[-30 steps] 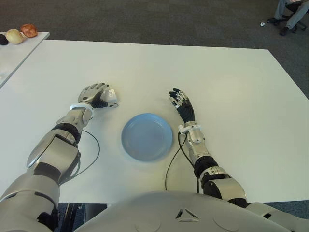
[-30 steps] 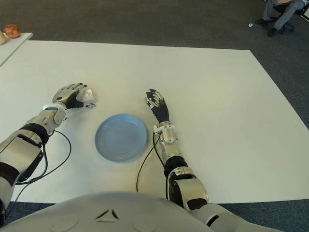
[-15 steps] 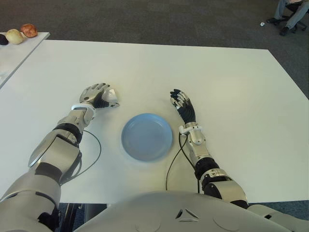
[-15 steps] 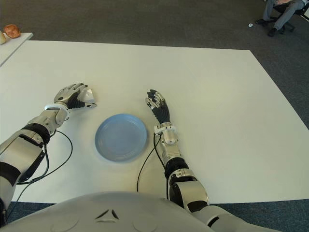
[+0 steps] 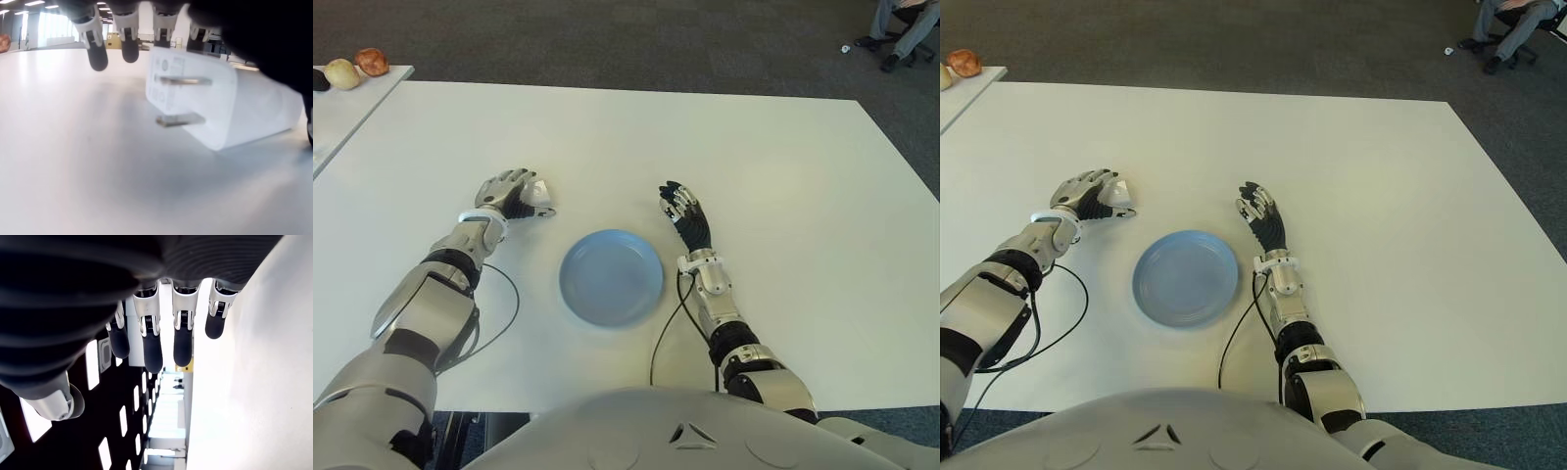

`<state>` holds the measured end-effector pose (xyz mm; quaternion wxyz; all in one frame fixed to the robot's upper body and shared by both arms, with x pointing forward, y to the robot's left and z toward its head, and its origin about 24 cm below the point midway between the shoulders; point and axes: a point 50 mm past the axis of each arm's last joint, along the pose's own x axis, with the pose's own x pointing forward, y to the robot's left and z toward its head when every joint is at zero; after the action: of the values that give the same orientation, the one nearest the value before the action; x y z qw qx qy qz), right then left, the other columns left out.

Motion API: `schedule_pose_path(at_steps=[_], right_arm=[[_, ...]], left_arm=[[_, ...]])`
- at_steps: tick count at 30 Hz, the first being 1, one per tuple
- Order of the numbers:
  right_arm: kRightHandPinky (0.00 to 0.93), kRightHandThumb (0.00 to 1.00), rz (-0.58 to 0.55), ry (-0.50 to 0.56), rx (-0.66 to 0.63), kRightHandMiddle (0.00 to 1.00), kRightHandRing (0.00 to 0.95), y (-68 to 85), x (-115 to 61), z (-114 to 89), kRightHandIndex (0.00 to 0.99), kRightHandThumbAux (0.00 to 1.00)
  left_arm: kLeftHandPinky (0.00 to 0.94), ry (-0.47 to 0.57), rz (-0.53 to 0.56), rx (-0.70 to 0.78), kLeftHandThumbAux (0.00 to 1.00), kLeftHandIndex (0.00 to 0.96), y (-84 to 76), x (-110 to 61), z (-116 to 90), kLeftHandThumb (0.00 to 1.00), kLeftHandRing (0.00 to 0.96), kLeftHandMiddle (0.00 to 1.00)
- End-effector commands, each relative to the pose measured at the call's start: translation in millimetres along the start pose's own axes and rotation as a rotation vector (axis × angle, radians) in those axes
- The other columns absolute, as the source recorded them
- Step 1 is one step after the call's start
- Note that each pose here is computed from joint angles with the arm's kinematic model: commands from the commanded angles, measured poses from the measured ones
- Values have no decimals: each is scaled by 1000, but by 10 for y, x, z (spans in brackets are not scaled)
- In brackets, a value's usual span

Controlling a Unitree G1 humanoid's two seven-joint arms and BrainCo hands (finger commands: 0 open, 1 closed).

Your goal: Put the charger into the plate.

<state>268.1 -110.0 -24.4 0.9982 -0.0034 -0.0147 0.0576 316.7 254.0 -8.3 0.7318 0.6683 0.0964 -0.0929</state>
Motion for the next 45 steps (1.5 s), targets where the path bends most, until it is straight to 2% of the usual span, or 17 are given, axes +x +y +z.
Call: schedule_pose_path(at_steps=[1, 12, 15, 16, 19, 20, 23, 25, 26, 28, 31, 35, 37, 41, 45], right_arm=[[104, 0, -33, 223, 25, 260, 201, -17, -346, -397, 169, 515], [90, 0, -29, 229, 42, 269, 205, -24, -355, -392, 168, 515], [94, 0, -38, 229, 50, 274, 207, -32, -365, -394, 166, 519], [91, 0, -40, 228, 51, 274, 205, -32, -367, -394, 166, 517], [81, 0, -40, 231, 63, 274, 202, -37, -369, -395, 165, 513], [77, 0, -40, 233, 67, 275, 201, -38, -369, -396, 165, 510], [80, 0, -42, 233, 72, 277, 202, -40, -369, -396, 165, 505], [78, 0, -43, 235, 75, 276, 202, -42, -370, -398, 165, 500], [74, 0, -44, 235, 77, 274, 201, -44, -370, -398, 163, 495], [70, 0, -44, 236, 79, 273, 199, -47, -369, -396, 161, 490], [72, 0, -42, 235, 79, 270, 198, -49, -371, -396, 160, 481], [77, 0, -39, 234, 82, 265, 197, -55, -374, -396, 160, 468], [83, 0, -39, 232, 86, 262, 196, -60, -375, -395, 162, 461], [95, 0, -37, 233, 95, 266, 201, -65, -376, -397, 169, 451], [98, 0, -36, 227, 98, 265, 202, -77, -375, -394, 173, 438]], left_arm=[[167, -12, -70, 5, 413, 8, -132, -18, 72, 127, 97, 73], [211, -10, -102, -34, 422, 23, -166, -30, 76, 185, 136, 110], [265, -20, -125, -45, 448, 35, -190, -45, 73, 326, 187, 161], [314, -24, -127, -43, 453, 76, -188, -46, 72, 386, 243, 230], [385, -31, -128, -36, 459, 146, -182, -49, 63, 478, 345, 348], [425, -31, -127, -35, 465, 201, -181, -51, 61, 523, 413, 414], [512, -26, -129, -33, 480, 305, -188, -54, 54, 610, 531, 526], [555, -24, -133, -29, 488, 352, -196, -56, 54, 650, 579, 571], [579, -24, -135, -27, 560, 380, -198, -56, 55, 677, 609, 600], [600, -23, -140, -25, 622, 404, -200, -55, 56, 699, 635, 624], [625, -18, -160, -24, 666, 424, -215, -57, 55, 721, 678, 666], [668, -6, -181, -49, 665, 406, -228, -58, 53, 816, 725, 571], [730, 3, -189, -62, 666, 402, -235, -58, 53, 837, 756, 545], [799, 21, -190, -58, 667, 398, -245, -58, 48, 848, 799, 536], [823, 13, -164, -39, 668, 397, -250, -63, 57, 851, 820, 536]])
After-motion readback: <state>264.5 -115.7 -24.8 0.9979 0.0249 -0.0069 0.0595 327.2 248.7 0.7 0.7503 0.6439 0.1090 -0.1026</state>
